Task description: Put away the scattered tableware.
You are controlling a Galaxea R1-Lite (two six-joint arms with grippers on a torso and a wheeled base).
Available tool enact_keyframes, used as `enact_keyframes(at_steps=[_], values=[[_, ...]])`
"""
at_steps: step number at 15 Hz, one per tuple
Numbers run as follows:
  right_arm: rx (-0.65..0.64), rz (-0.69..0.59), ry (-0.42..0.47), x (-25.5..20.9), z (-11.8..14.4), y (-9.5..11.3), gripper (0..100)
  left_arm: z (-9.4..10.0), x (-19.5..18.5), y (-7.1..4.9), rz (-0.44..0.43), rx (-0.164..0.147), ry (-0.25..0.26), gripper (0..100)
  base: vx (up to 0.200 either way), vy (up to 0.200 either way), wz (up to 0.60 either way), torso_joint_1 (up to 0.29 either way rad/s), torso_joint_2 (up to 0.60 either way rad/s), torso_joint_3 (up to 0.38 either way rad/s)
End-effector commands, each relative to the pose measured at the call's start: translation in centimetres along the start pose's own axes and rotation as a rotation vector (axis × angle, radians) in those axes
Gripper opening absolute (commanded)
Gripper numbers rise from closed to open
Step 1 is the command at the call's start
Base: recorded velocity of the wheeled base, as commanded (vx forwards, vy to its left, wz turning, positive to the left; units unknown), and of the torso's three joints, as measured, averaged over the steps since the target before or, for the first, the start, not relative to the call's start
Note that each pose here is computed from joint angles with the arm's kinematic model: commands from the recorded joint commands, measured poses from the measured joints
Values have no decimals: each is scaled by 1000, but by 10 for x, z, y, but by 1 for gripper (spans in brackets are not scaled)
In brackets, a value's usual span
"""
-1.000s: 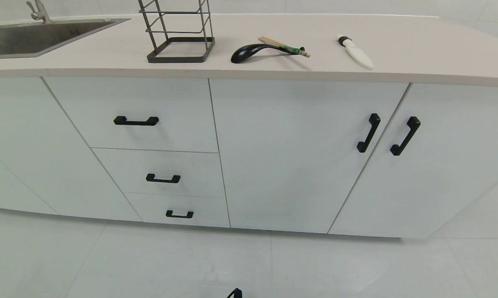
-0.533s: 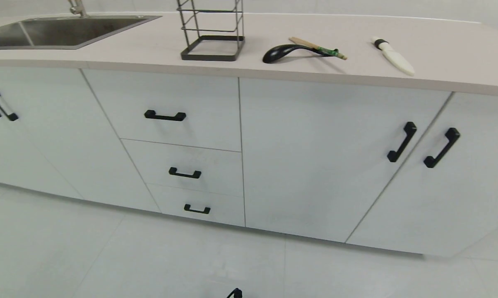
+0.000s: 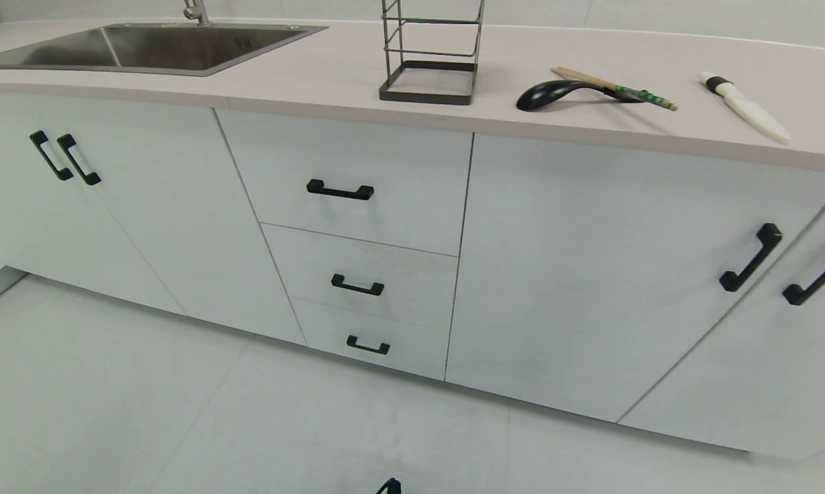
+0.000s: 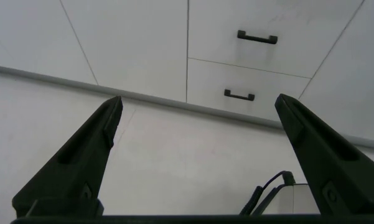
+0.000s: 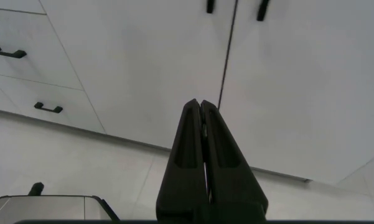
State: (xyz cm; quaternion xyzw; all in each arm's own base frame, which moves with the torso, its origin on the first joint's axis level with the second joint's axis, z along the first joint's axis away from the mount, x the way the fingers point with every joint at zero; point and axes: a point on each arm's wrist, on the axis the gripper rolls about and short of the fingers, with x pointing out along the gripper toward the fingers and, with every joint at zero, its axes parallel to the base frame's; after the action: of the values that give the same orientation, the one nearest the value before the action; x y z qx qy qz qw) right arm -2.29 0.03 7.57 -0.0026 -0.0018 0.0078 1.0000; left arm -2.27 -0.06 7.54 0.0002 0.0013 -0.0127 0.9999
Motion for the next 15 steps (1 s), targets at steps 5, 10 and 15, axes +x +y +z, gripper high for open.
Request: enact_keyframes(at_steps=[5, 10, 15], values=[[1, 0, 2, 0, 0, 0, 0, 0, 0, 0, 1, -2, -1, 100, 80, 80, 0, 1, 0, 0], [-1, 1, 1, 0, 0, 0, 0, 0, 0, 0, 1, 1, 1, 100, 0, -120, 0, -1, 2, 1], [1, 0, 1, 0, 0, 0, 0, 0, 0, 0, 2, 0, -1, 100, 0, -40, 0, 2, 1, 0]])
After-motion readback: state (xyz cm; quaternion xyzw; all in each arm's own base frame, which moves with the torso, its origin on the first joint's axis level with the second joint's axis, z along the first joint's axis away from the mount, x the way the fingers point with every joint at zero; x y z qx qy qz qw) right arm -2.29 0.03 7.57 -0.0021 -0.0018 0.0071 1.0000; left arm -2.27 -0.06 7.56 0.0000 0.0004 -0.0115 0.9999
